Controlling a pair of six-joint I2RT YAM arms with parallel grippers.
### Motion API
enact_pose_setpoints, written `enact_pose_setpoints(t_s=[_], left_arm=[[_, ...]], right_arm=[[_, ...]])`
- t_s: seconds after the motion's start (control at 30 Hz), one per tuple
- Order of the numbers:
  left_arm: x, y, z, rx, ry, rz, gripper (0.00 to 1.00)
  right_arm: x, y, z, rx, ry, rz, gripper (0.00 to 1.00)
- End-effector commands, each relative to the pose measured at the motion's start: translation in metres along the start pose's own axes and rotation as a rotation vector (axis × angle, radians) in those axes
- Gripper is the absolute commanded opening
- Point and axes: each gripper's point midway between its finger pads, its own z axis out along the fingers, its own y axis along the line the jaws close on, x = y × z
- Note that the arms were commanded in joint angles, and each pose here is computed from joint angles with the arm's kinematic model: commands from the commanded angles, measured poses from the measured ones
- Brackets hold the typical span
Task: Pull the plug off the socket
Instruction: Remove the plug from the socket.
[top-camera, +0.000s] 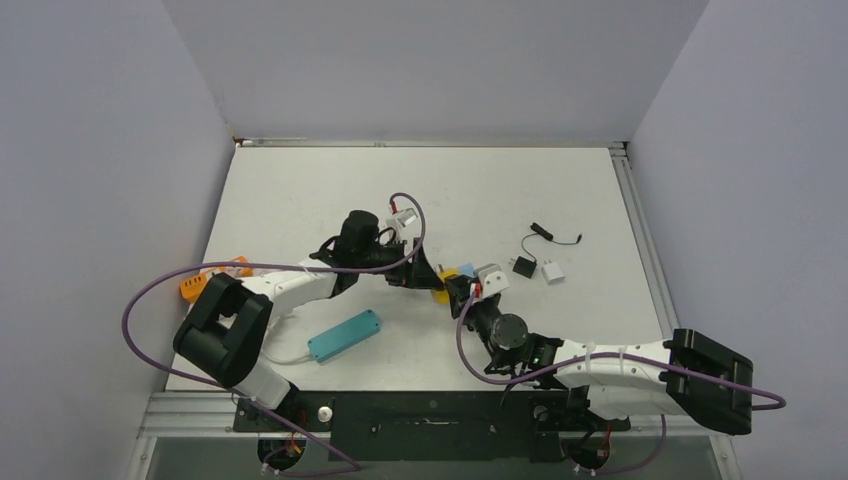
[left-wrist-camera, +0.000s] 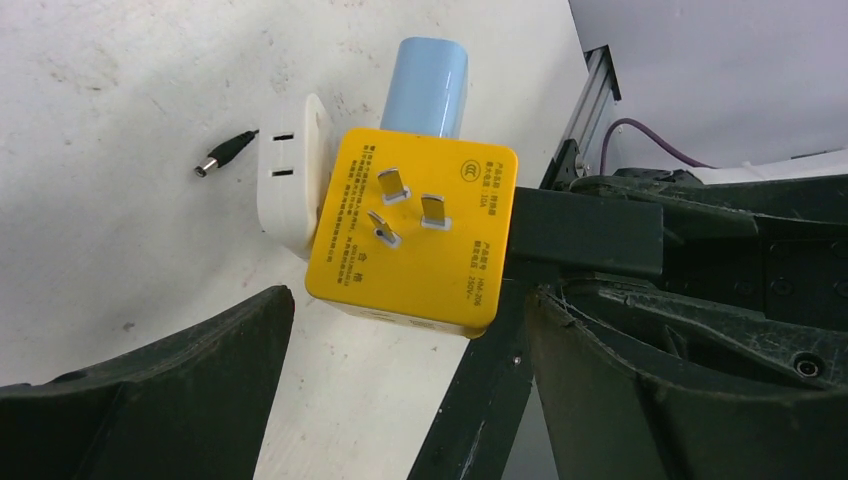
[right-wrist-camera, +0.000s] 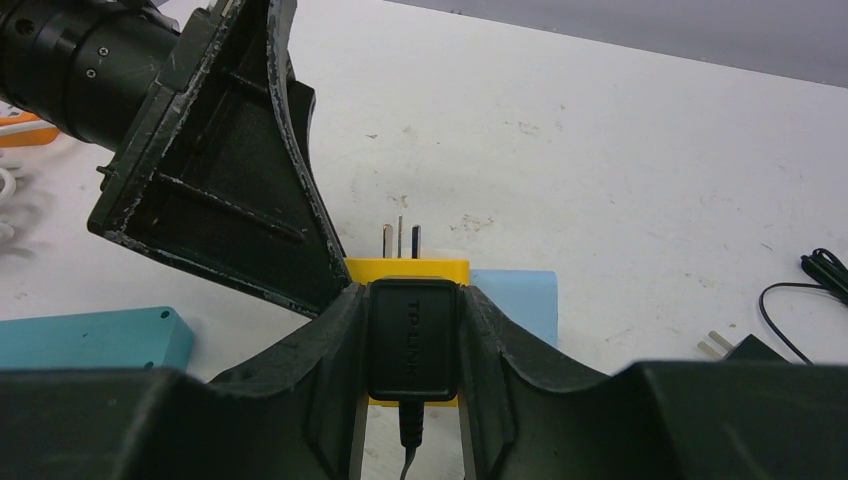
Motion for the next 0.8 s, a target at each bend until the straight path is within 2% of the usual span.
enact_pose_setpoints(t_s=[0.0, 0.2, 0.77], left_arm=[[-0.010, -0.017, 0.005, 0.068, 0.007, 0.052, 0.82], [-0.004, -0.019, 0.010, 0.085, 0.034, 0.050, 0.82], [0.005, -0.022, 0.018, 0.119, 0.077, 0.027, 0.70]], right_arm=[[-0.037, 0.000, -0.001, 0.004, -0.120, 0.103, 0.05], [-0.039, 0.002, -0.002, -0.004, -0.125, 0.110, 0.05], [-0.041, 0.005, -0.005, -0.043, -0.140, 0.122, 0.05]])
